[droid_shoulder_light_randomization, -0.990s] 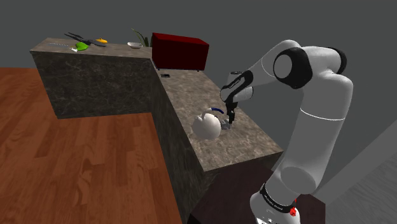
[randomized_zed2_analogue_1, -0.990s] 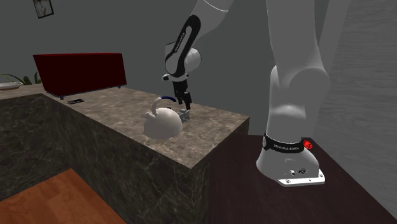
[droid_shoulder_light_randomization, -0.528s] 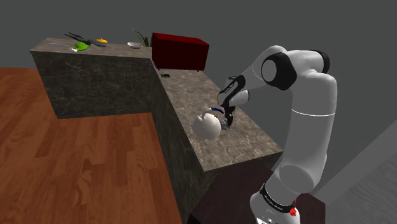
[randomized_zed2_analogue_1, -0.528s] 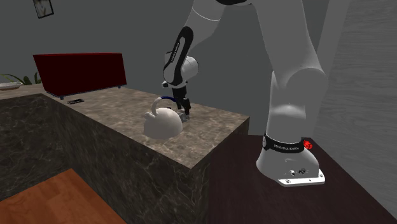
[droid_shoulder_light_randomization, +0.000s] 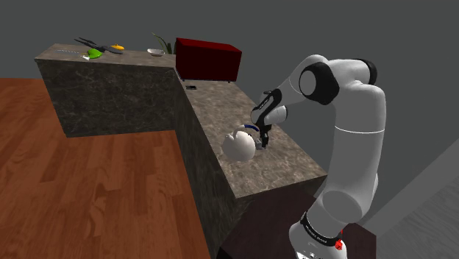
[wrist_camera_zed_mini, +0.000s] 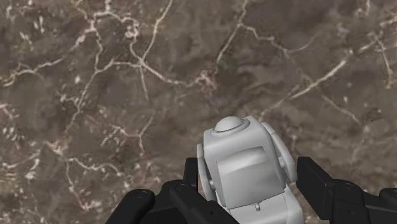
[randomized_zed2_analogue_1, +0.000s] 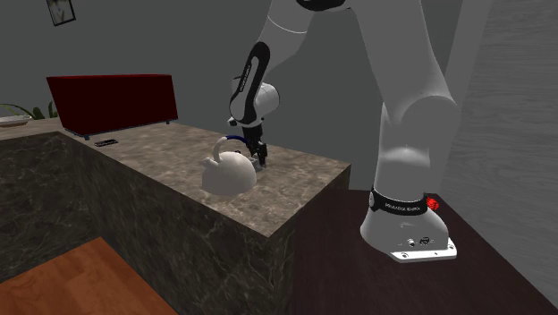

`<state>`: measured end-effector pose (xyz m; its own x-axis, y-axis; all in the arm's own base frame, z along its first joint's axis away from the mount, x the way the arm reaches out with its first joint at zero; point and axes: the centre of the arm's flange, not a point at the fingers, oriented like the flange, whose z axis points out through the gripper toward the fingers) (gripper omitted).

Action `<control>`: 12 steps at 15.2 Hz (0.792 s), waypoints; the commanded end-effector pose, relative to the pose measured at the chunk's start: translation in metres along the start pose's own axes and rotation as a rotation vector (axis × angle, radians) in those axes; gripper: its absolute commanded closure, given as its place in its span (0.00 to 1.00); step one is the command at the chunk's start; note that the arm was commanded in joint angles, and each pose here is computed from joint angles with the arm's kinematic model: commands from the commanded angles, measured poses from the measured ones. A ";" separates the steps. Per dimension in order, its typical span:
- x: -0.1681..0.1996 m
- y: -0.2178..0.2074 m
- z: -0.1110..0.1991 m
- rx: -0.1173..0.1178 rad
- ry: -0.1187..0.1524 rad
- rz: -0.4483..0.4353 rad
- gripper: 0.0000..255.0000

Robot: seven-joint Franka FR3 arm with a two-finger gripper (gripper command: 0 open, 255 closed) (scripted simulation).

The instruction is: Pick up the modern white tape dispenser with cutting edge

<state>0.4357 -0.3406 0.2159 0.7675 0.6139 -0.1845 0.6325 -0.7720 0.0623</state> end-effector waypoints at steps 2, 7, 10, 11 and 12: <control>0.000 -0.001 0.001 0.002 -0.001 0.000 1.00; -0.001 0.000 -0.009 0.002 -0.001 0.000 1.00; -0.004 0.001 -0.025 0.002 -0.001 0.000 1.00; -0.005 0.001 -0.030 0.002 -0.001 0.000 1.00; -0.006 0.002 -0.035 0.002 -0.001 0.000 1.00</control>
<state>0.4360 -0.3395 0.2453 0.7674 0.6139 -0.1851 0.6325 -0.7722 0.0607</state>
